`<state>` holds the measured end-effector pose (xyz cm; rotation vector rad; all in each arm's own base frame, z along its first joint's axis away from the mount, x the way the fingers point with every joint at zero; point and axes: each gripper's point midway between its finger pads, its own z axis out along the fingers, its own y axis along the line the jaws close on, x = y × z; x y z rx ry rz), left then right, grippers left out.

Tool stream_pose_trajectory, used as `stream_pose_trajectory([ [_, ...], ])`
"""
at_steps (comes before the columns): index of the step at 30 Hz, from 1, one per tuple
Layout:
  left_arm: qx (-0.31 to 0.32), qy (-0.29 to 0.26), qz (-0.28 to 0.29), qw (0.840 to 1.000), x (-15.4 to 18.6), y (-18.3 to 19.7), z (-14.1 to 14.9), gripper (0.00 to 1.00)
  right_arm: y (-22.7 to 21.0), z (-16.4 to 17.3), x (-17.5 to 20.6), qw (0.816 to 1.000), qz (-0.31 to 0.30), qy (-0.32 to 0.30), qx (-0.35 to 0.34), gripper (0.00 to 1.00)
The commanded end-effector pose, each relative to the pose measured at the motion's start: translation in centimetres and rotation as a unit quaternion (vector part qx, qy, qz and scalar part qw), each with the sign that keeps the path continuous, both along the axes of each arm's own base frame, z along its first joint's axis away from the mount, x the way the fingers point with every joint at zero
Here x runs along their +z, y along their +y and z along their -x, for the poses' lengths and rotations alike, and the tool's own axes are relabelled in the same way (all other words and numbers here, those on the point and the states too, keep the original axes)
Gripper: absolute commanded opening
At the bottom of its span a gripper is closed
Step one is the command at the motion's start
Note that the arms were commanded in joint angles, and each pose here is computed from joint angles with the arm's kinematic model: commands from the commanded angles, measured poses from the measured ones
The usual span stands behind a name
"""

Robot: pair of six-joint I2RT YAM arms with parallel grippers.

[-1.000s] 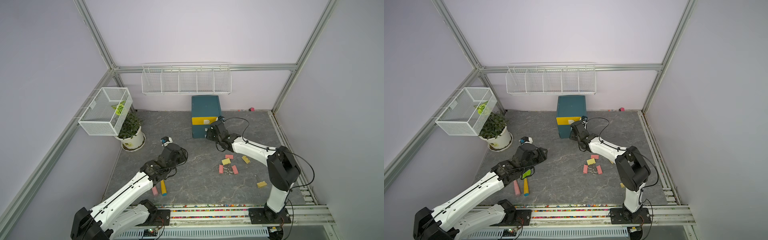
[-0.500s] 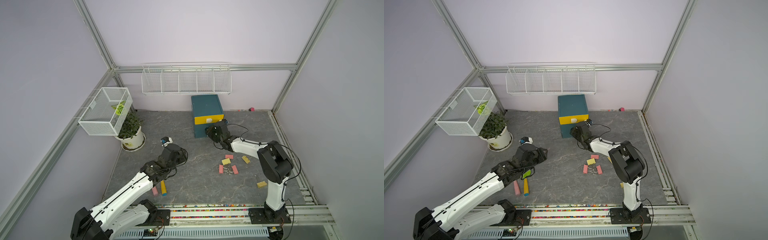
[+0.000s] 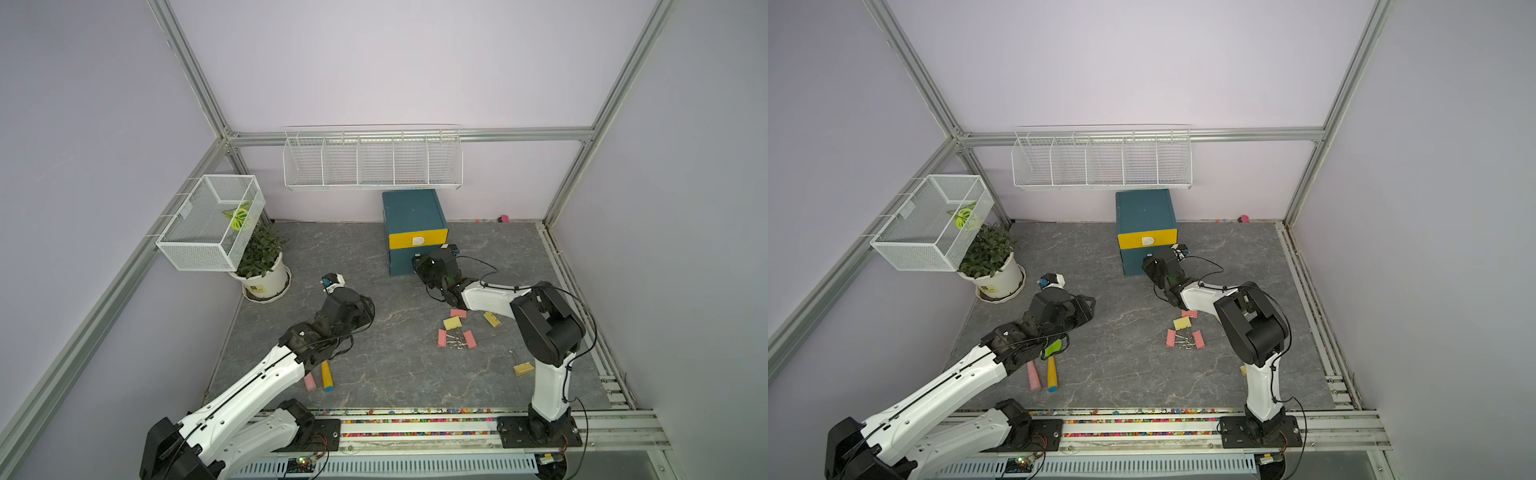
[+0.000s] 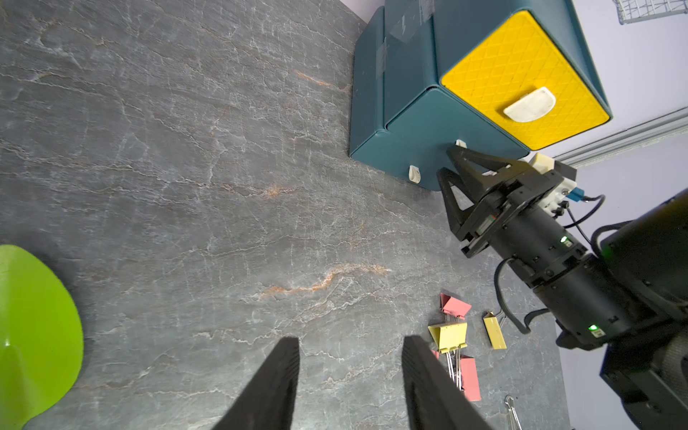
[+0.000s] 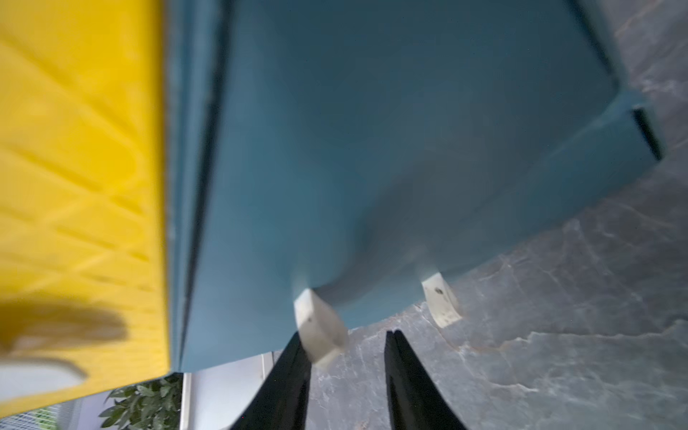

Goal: Put the binder clips in the drawer according to color
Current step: Open the drawer in the storage box.

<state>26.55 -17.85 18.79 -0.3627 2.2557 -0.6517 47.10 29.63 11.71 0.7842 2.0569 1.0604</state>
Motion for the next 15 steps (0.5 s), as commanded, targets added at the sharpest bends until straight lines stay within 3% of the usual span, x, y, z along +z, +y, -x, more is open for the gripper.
stream_pose_trajectory([
  [1, -0.006, -0.003, 0.003, 1.0, 0.21, -0.19, 0.04, 0.5, -0.6, -0.64, 0.96, 0.999, -0.019, -0.021, -0.026, 0.39],
  [7, -0.006, -0.001, 0.004, 1.0, -0.04, -0.18, 0.1, 0.5, -0.91, -0.62, 1.48, 0.999, -0.027, -0.024, -0.035, 0.36],
  [15, -0.008, -0.004, 0.006, 1.0, 0.26, -0.2, 0.14, 0.5, -0.73, -1.17, 1.19, 0.998, -0.037, -0.021, -0.042, 0.23],
])
